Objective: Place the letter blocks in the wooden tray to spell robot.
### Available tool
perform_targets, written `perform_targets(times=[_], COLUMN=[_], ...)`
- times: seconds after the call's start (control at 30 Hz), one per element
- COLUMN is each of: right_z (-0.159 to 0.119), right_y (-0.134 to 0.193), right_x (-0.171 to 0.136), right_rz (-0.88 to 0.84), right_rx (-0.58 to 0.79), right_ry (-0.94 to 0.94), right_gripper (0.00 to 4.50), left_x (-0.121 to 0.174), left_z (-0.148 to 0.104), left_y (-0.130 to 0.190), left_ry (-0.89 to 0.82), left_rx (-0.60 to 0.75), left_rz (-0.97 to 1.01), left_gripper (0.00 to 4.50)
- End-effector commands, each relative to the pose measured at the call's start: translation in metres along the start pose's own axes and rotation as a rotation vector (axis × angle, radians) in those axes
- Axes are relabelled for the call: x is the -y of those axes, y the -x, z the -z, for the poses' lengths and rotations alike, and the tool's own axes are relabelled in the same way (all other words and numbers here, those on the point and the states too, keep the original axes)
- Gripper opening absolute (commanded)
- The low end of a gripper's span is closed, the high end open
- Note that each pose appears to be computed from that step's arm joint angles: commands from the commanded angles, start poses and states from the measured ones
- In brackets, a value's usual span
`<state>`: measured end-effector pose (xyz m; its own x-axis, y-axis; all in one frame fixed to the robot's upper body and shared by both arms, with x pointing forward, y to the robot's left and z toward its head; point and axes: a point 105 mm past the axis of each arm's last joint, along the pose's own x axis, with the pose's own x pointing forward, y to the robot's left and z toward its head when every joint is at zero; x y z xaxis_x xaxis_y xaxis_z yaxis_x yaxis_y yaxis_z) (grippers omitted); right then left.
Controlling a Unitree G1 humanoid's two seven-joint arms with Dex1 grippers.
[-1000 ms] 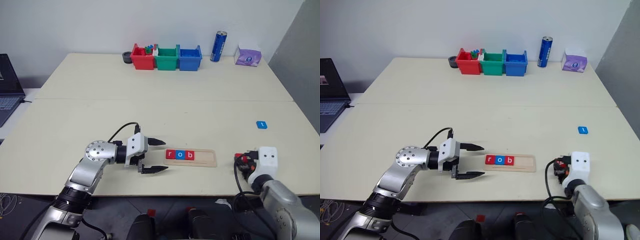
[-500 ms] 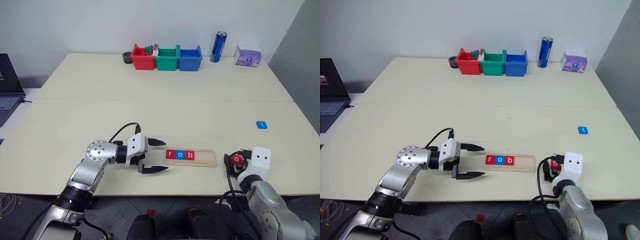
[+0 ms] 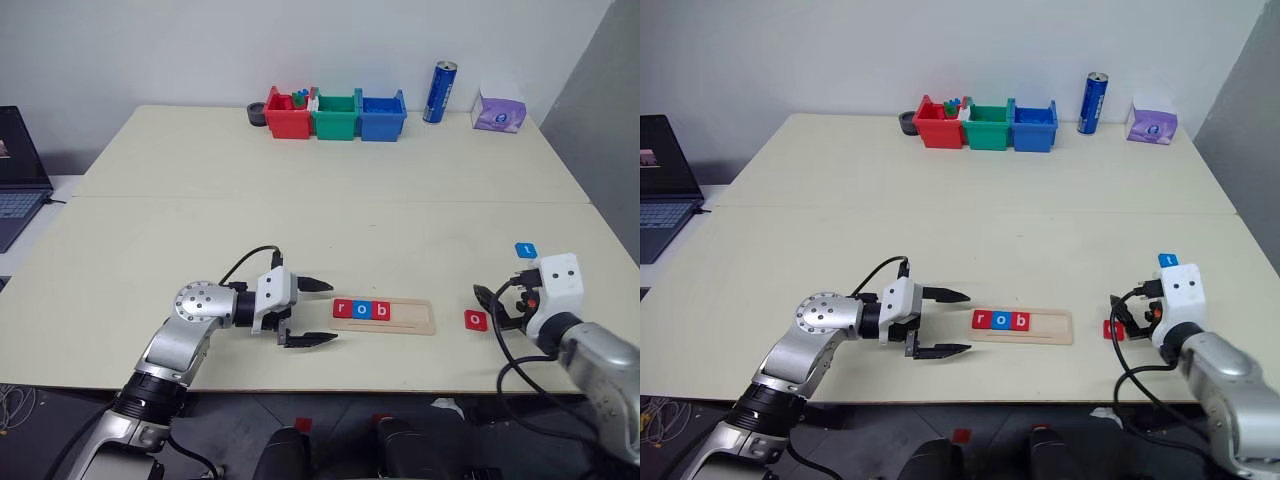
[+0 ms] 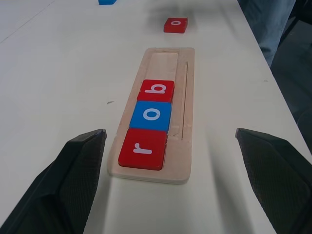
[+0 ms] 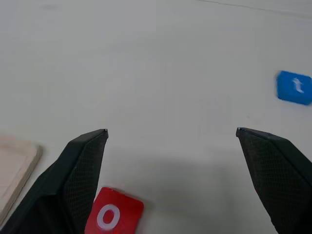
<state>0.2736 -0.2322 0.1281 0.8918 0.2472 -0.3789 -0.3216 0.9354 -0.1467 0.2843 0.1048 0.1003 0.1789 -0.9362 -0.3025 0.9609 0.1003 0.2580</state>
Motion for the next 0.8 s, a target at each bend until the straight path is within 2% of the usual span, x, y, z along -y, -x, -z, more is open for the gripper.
perform_targets(times=[0.03,0.13,0.27,0.67,0.8], right_z=[-0.003,0.012,0.027,0.036,0.036], right_y=[0.006,0.008,-0.001,-0.015,-0.019], right_x=[-0.025,-0.032,-0.019,-0.004,-0.003], right_rz=[-0.266,-0.41,-0.444,-0.539,-0.541], right_rx=[-0.003,-0.085,-0.146,-0.203,-0.205], right_ry=[0.118,0.238,0.367,0.41,0.377], right_gripper=[4.48,4.48,4.48,4.48,3.61], left_x=[-0.001,-0.002,-0.002,-0.002,-0.003], left_z=[-0.006,-0.007,-0.008,-0.009,-0.01], left_y=[-0.002,-0.002,-0.002,-0.002,-0.001], left_ry=[-0.031,-0.034,-0.036,-0.035,-0.036], left_rx=[0.009,0.008,0.007,0.007,0.003], left_rz=[0.009,0.008,0.007,-0.003,-0.005], left_gripper=[4.5,4.5,4.5,4.5,4.5])
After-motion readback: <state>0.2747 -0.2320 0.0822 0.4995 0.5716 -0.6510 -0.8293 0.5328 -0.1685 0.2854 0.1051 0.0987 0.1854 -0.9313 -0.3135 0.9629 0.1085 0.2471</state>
